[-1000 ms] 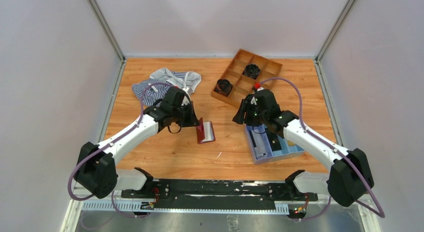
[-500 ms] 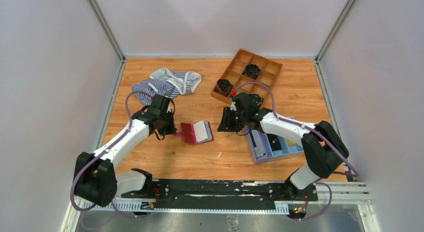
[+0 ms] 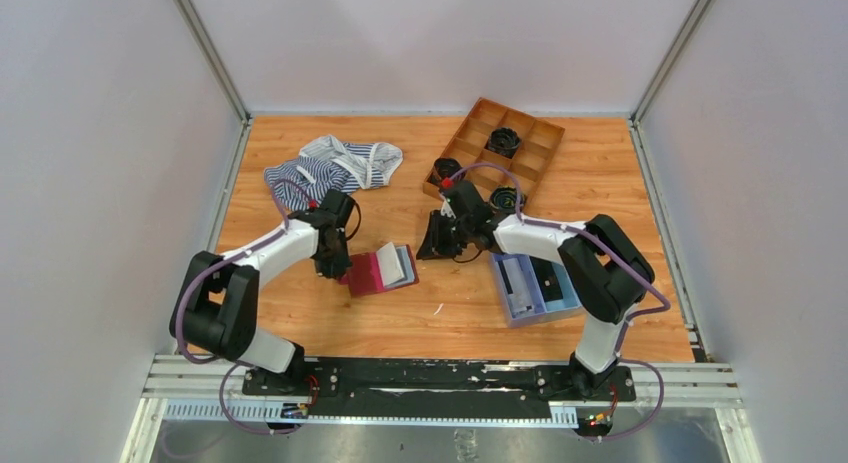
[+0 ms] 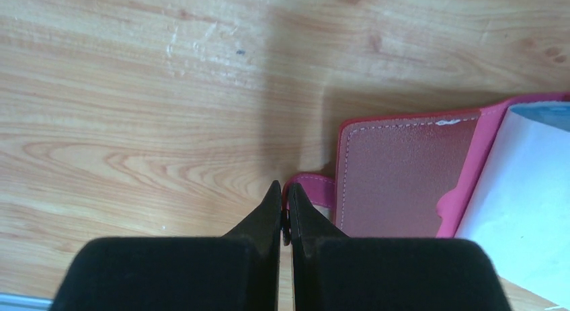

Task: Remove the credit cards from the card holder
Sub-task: Open the card holder at the center of the board.

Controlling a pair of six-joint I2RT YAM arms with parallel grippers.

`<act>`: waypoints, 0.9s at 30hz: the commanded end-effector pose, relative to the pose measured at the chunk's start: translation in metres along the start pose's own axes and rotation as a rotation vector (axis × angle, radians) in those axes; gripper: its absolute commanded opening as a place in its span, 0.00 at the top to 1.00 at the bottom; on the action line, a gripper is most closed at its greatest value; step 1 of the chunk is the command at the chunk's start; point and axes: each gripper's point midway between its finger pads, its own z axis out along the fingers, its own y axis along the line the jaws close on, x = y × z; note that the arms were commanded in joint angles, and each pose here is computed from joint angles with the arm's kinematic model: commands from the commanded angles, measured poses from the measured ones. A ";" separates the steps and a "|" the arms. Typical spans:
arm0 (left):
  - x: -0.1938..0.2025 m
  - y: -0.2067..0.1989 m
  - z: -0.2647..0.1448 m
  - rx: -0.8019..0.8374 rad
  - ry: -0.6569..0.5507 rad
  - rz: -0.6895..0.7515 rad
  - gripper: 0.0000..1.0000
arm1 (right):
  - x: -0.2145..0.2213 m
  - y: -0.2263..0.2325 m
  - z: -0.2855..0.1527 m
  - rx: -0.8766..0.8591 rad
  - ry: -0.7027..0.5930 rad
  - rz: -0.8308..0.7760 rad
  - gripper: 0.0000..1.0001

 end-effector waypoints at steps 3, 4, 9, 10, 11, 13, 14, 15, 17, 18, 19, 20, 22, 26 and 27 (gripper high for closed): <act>-0.021 -0.012 0.002 0.017 -0.014 0.017 1.00 | 0.007 0.015 0.017 -0.037 0.048 -0.013 0.79; -0.022 -0.017 0.003 0.033 -0.006 0.023 1.00 | 0.009 0.016 0.018 -0.040 0.055 -0.014 0.80; -0.017 -0.054 0.011 0.101 0.036 0.107 1.00 | 0.016 0.010 0.016 -0.019 0.055 -0.020 0.82; -0.015 -0.065 0.012 0.116 0.036 0.130 1.00 | 0.016 0.008 0.015 -0.012 0.055 -0.019 0.82; -0.012 -0.076 0.013 0.133 0.040 0.151 1.00 | 0.018 0.007 0.015 -0.010 0.058 -0.019 0.82; -0.007 -0.096 0.014 0.160 0.050 0.193 1.00 | 0.021 0.004 0.013 -0.005 0.059 -0.016 0.83; -0.007 -0.101 0.014 0.165 0.054 0.202 1.00 | 0.023 0.004 0.012 -0.006 0.061 -0.016 0.83; -0.008 -0.105 0.014 0.170 0.055 0.202 1.00 | 0.024 0.004 0.011 -0.010 0.062 -0.014 0.83; -0.013 -0.106 0.011 0.169 0.034 0.197 1.00 | 0.024 0.008 0.009 -0.035 0.052 -0.017 0.84; -0.016 -0.105 0.009 0.163 0.019 0.197 1.00 | 0.025 0.010 0.008 -0.047 0.049 -0.021 0.84; -0.020 -0.103 0.006 0.158 0.002 0.199 1.00 | 0.025 0.012 0.007 -0.054 0.048 -0.024 0.84; -0.023 -0.101 0.003 0.149 -0.012 0.205 0.97 | 0.024 0.015 0.007 -0.061 0.044 -0.031 0.84; -0.028 -0.096 -0.005 0.132 -0.036 0.219 0.83 | 0.024 0.019 0.007 -0.072 0.046 -0.043 0.84; -0.034 -0.093 -0.025 0.151 -0.065 0.245 0.47 | 0.022 0.027 0.016 -0.081 0.058 -0.060 0.84; -0.036 -0.094 -0.032 0.167 -0.078 0.241 0.45 | 0.023 0.026 0.019 -0.076 0.065 -0.060 0.84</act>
